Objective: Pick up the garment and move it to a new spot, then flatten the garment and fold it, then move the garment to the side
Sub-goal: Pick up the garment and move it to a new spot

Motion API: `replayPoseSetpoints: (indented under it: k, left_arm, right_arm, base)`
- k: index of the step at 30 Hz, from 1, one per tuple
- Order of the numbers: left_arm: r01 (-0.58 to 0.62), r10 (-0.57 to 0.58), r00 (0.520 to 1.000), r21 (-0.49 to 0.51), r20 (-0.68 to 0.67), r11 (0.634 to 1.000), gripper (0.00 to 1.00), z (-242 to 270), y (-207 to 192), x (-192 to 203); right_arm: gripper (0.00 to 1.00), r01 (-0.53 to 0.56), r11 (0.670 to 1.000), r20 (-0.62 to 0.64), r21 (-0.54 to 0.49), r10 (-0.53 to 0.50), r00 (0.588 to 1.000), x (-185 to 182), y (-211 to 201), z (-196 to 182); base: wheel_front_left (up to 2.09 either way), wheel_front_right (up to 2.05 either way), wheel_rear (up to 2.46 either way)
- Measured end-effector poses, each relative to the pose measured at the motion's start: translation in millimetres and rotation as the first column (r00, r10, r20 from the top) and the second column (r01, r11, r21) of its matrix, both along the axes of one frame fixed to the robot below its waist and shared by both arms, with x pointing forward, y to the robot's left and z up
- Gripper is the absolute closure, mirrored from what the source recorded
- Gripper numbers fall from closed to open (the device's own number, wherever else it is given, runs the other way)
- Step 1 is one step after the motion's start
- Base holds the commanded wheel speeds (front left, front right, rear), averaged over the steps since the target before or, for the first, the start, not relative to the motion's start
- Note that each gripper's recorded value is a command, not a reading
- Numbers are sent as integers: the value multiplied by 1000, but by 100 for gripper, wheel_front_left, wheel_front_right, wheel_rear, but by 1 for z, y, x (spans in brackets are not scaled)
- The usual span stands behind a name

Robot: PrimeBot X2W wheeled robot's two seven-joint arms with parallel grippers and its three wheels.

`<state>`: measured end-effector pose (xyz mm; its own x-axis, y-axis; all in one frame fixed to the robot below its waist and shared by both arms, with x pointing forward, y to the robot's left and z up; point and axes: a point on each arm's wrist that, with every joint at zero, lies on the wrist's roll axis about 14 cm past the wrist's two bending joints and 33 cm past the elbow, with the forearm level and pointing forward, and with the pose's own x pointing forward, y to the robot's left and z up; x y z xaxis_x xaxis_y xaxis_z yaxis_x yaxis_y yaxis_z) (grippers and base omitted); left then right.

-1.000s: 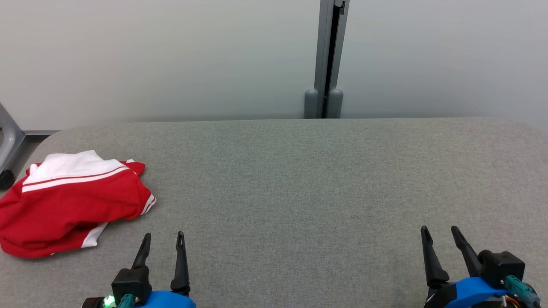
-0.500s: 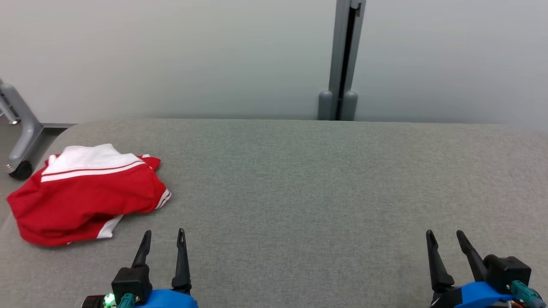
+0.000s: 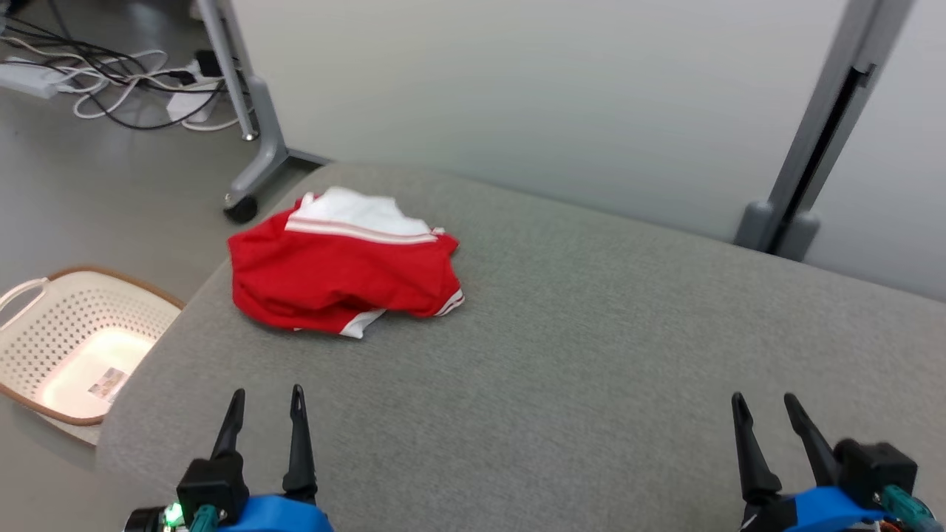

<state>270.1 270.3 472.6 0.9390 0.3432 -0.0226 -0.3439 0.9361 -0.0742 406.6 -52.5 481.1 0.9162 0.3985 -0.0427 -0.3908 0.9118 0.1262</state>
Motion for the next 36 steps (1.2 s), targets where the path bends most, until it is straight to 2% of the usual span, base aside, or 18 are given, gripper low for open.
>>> replayPoseSetpoints:
  k: [6,11,19,22,24,27,29,33,36]
  left_arm:
    - [-133,133,991,-2,-35,991,0,-9,29,-34]
    - [-203,202,978,2,-55,979,0,-11,42,-45]
    - [-220,220,973,0,-64,975,0,-13,43,-48]
    - [-223,222,974,-35,-41,974,0,-9,44,-47]
    - [-228,229,974,-61,-1,972,0,7,49,-41]
    - [-199,202,973,-39,113,979,0,62,62,-19]
    - [-166,168,977,-26,130,986,0,89,68,-6]
    - [-106,106,992,3,64,994,0,113,85,25]
    - [-65,65,998,-16,-12,998,0,113,92,59]
  right_arm:
    - [0,-124,992,-29,0,124,992,4,46,-10]
    - [0,-191,982,-48,5,191,980,10,72,-17]
    - [0,-210,978,-61,7,210,976,13,81,-22]
    - [0,-200,980,-60,6,200,978,14,78,-22]
    - [0,-191,981,-61,9,191,980,14,75,-22]
    - [0,-175,984,-72,10,176,982,15,69,-27]
    - [0,-165,986,-86,8,165,983,15,65,-32]
    - [0,-146,989,-98,19,148,984,16,58,-38]
    - [0,-109,994,-113,19,111,987,19,44,-45]
  base:
    - [0,0,0]
    - [0,0,0]
    - [0,0,0]
    - [0,0,0]
    - [0,0,0]
    - [0,0,0]
    - [0,0,0]
    - [0,0,0]
    - [0,0,0]
